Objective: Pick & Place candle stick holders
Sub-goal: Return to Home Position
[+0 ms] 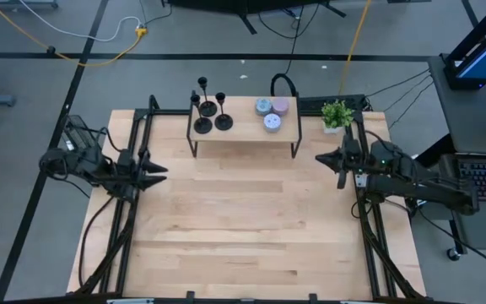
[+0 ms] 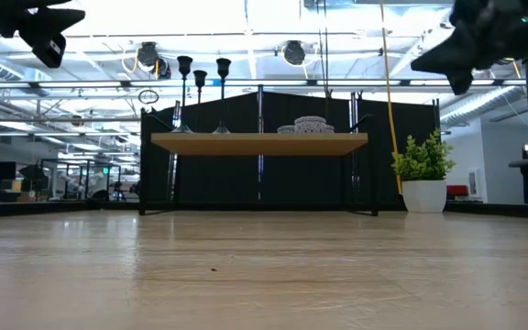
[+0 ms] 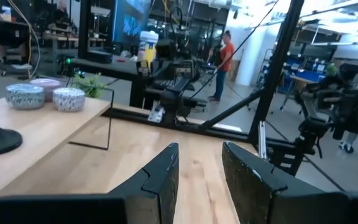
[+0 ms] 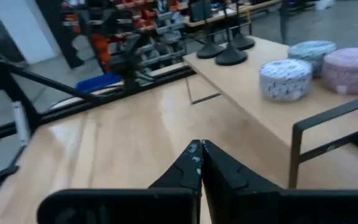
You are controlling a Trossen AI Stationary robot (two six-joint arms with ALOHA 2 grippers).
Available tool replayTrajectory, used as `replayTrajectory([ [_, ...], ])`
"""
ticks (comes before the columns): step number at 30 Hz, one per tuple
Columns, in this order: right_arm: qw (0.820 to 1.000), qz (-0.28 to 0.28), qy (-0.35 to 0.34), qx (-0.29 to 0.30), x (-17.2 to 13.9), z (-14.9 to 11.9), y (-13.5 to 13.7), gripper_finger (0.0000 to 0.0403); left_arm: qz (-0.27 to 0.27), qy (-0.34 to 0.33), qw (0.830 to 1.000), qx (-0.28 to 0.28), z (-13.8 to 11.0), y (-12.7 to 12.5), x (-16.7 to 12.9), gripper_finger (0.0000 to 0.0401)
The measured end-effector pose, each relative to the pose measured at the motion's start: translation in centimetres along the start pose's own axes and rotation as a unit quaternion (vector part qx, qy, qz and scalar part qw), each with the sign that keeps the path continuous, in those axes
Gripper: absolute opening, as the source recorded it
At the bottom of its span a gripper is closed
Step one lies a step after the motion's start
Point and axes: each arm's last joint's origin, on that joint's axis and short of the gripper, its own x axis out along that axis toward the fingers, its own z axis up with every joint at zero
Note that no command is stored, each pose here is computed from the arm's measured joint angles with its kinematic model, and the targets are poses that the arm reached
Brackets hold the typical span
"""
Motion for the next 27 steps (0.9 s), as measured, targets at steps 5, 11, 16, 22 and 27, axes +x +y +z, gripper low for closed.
replayTrajectory([
  [5,1.000,0.011,-0.019,0.005,-0.8,-1.6,-0.3,0.0004,0.001,-0.001,1.000,0.001,-1.6,0.1,0.8,0.0129],
  [11,0.999,0.004,-0.053,0.002,-1.8,-2.7,-0.6,0.0004,-0.001,-0.007,1.000,0.011,-2.0,0.1,1.0,0.0129],
  [16,0.998,0.010,-0.055,0.016,-1.5,-4.2,-0.9,0.0003,-0.012,-0.019,0.999,0.025,-2.0,0.0,1.1,0.0129],
  [22,0.999,0.007,-0.012,0.035,-0.3,-6.6,-1.6,0.0003,-0.017,-0.024,0.999,0.019,-4.2,0.2,1.9,0.0129],
  [27,0.999,-0.033,-0.015,0.020,-0.2,-6.9,-1.9,0.0004,-0.015,-0.002,1.000,0.019,-5.0,0.3,1.9,0.0129],
])
